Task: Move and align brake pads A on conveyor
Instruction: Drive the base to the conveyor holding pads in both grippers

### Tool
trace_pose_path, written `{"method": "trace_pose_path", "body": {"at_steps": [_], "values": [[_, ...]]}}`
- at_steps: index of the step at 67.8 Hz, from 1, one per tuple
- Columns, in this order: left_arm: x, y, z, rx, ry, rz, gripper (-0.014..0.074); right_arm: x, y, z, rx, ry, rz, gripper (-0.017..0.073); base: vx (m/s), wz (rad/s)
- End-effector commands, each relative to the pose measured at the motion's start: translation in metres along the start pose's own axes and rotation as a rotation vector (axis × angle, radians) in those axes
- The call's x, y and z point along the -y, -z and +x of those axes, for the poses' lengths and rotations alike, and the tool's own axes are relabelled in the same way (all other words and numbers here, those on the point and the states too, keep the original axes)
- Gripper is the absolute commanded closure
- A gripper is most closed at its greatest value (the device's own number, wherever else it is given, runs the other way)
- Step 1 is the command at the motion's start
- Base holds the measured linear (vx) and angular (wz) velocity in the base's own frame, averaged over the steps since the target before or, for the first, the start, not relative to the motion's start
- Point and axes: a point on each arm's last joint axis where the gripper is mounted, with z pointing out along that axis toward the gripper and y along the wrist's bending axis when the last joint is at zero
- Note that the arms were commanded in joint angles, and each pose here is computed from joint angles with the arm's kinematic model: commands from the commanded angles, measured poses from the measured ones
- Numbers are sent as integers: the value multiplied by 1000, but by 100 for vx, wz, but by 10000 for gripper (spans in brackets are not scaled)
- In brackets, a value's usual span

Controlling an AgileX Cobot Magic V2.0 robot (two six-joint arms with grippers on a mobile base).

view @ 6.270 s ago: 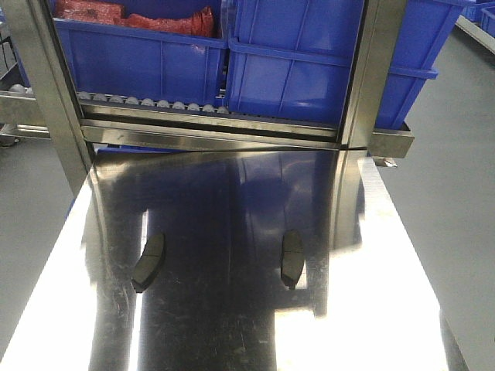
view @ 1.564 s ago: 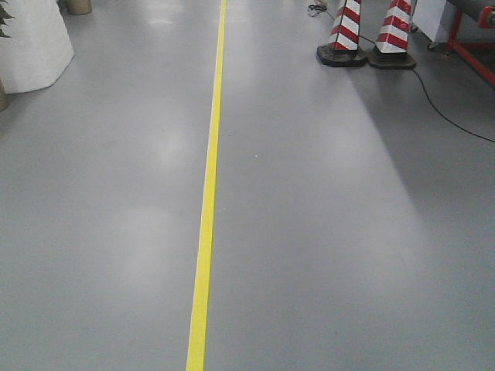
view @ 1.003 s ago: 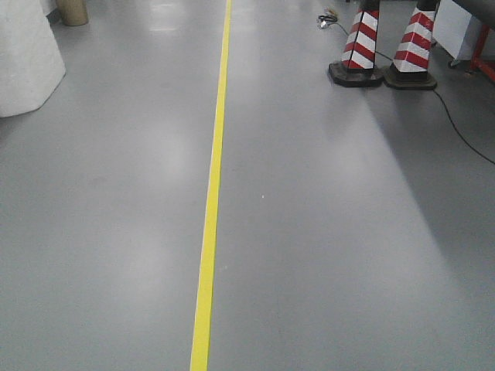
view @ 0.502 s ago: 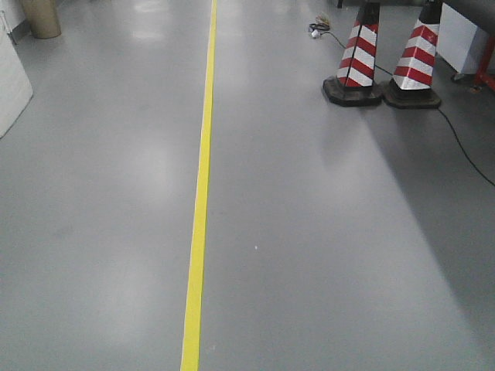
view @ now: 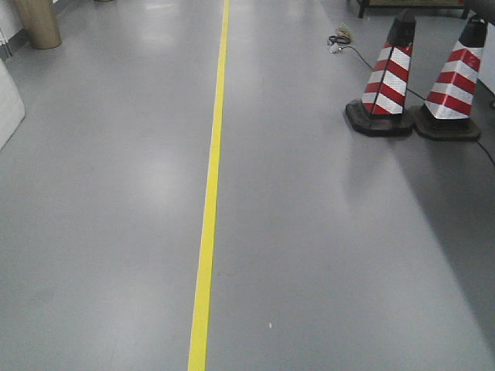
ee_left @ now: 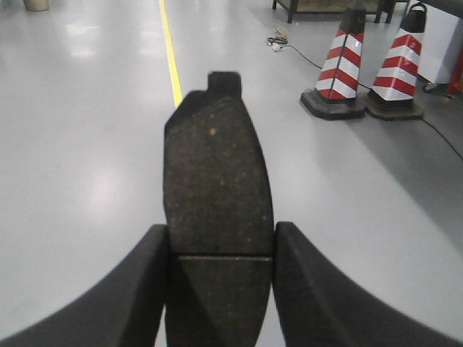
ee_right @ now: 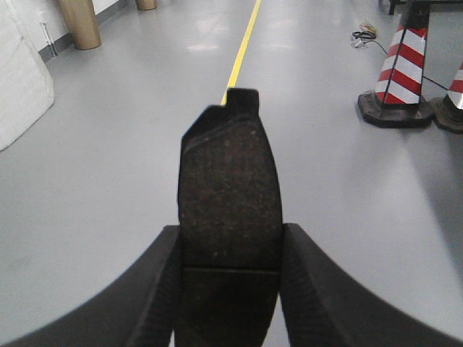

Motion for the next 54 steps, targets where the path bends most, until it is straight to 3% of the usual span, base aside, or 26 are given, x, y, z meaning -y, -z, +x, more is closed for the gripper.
{"method": "trace_pose_path", "body": {"at_steps": [1, 54], "values": [[0, 3, -17, 113, 10, -1, 599, -1, 4, -18, 121, 11, 1, 566, 74, 5], [0, 3, -17, 113, 10, -1, 599, -1, 4, -18, 121, 11, 1, 566, 74, -4]]}}
